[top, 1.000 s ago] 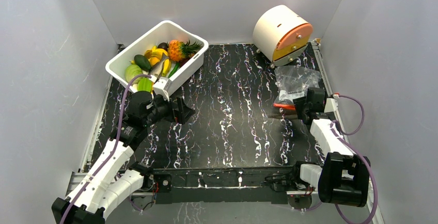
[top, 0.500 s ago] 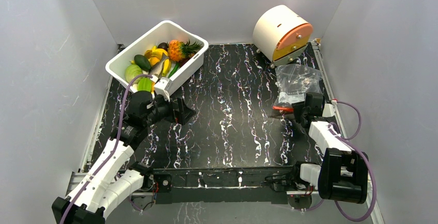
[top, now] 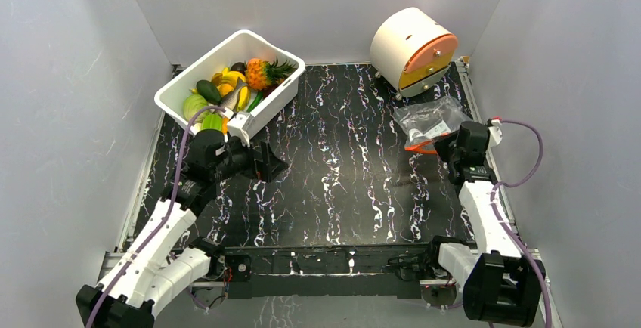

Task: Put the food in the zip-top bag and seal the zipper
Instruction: Pick up the zipper food storage bag at the center of the board.

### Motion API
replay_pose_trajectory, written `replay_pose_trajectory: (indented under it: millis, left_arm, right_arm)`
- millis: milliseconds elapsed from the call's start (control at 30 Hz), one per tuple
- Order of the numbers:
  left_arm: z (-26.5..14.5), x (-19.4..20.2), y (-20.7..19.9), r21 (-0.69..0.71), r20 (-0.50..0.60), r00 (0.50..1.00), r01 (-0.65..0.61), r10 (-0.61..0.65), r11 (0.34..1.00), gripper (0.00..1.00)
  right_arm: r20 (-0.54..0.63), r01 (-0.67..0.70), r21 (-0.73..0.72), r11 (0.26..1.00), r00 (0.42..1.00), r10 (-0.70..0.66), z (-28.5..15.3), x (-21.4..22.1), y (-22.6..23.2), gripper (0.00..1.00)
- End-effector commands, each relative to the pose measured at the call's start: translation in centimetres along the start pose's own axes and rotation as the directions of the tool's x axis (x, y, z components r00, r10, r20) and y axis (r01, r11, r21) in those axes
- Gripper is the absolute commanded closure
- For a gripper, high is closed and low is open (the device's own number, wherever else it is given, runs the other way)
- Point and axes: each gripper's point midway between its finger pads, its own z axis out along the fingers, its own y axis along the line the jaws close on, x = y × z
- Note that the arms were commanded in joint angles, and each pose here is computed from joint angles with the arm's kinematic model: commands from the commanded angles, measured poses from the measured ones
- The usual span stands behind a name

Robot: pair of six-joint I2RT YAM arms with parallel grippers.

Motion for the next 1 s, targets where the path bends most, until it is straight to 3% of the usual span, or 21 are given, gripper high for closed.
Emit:
replay_pose_trajectory:
  millis: [0, 200, 433, 533, 733, 967]
  left_arm:
    - [-1.7, -3.3, -2.2, 0.036, 0.021, 1.0, 0.006, -0.007, 0.999, 0.02]
    - [-2.0, -5.8, -3.0, 0.036, 0.07, 0.996, 0.043, -0.046, 0.998, 0.03]
    - [-2.0, -7.5, -3.3, 0.026, 0.055, 0.998, 0.023, -0.025, 0.999, 0.04]
    - [-1.1, -7.9, -3.8, 0.068, 0.053, 0.997, 0.059, -0.063, 0.996, 0.06]
    - [1.7, -7.1, -5.5, 0.181, -0.053, 0.984, 0.177, -0.17, 0.968, 0.1]
    - [3.2, -5.3, -6.7, 0.167, -0.095, 0.993, 0.088, -0.073, 0.982, 0.12]
  right_arm:
    - [-0.001, 0.131, -0.119, 0.984, 0.991, -0.132, -3.0, -1.4, 4.3, 1.0]
    - [-0.091, 0.225, -0.267, 0.937, 0.962, -0.257, -7.1, 1.6, 8.6, 1.0]
    - [-0.269, 0.096, -0.464, 0.881, 0.932, -0.243, -11.6, 7.5, 12.4, 1.0]
    - [-0.294, 0.051, -0.517, 0.854, 0.927, -0.234, -13.2, 8.5, 14.0, 1.0]
    - [-0.34, 0.04, -0.556, 0.83, 0.9, -0.272, -13.3, 10.9, 15.4, 1.0]
    - [-0.376, 0.0, -0.602, 0.799, 0.882, -0.283, -14.0, 13.5, 18.1, 1.0]
